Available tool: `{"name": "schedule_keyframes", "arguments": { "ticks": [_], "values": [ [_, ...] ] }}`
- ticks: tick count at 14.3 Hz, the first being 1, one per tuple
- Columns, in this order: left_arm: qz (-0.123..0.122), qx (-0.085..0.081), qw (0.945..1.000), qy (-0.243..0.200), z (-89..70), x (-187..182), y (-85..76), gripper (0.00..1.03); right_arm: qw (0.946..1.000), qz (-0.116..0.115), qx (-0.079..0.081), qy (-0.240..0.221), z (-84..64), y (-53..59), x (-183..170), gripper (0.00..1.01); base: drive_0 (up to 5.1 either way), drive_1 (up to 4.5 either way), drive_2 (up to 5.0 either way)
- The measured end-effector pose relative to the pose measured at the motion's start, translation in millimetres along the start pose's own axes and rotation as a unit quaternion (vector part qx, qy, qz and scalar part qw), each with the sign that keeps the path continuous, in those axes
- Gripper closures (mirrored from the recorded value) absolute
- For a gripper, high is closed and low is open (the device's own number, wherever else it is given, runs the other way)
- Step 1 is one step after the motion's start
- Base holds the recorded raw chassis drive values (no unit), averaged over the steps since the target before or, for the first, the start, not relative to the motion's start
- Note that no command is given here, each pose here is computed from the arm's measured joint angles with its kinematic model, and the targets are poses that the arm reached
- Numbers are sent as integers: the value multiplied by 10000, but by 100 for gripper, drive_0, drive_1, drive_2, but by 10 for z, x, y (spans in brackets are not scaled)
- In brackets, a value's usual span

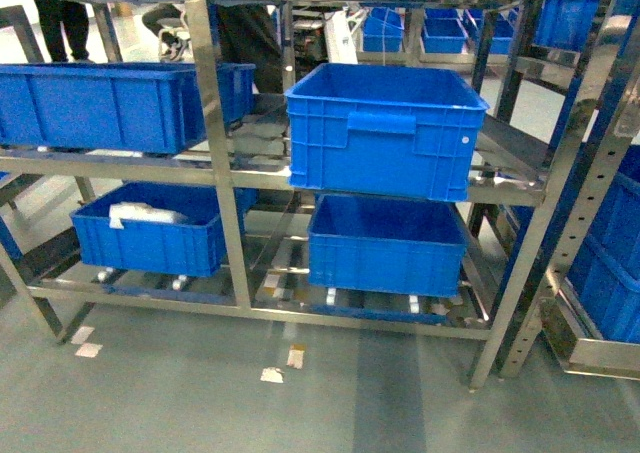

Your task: Pick red block from blue box to shelf

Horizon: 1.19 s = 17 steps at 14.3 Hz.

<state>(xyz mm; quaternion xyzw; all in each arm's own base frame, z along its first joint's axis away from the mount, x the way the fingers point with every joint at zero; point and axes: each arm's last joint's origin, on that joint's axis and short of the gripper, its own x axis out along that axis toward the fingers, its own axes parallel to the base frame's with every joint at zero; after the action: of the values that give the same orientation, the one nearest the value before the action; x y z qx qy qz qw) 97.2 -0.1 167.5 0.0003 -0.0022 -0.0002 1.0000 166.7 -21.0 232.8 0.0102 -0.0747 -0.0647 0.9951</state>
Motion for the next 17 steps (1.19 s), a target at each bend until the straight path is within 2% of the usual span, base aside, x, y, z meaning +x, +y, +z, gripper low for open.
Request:
{"name": "schedule_keyframes", "arguments": {
  "ticks": [2, 6, 17],
  "values": [
    [2, 0, 10000, -2, 0, 0, 0, 5, 10000, -2, 0, -6, 1, -1, 0, 73, 0, 0, 0],
    [2, 0, 10000, -4, 1, 0, 0, 5, 10000, -2, 0, -6, 1, -1, 0, 73, 5, 266, -256],
    [2, 0, 10000, 0, 0, 0, 0, 5, 10000, 1, 0, 15, -5, 0, 4, 73, 9, 418, -400]
  ]
}}
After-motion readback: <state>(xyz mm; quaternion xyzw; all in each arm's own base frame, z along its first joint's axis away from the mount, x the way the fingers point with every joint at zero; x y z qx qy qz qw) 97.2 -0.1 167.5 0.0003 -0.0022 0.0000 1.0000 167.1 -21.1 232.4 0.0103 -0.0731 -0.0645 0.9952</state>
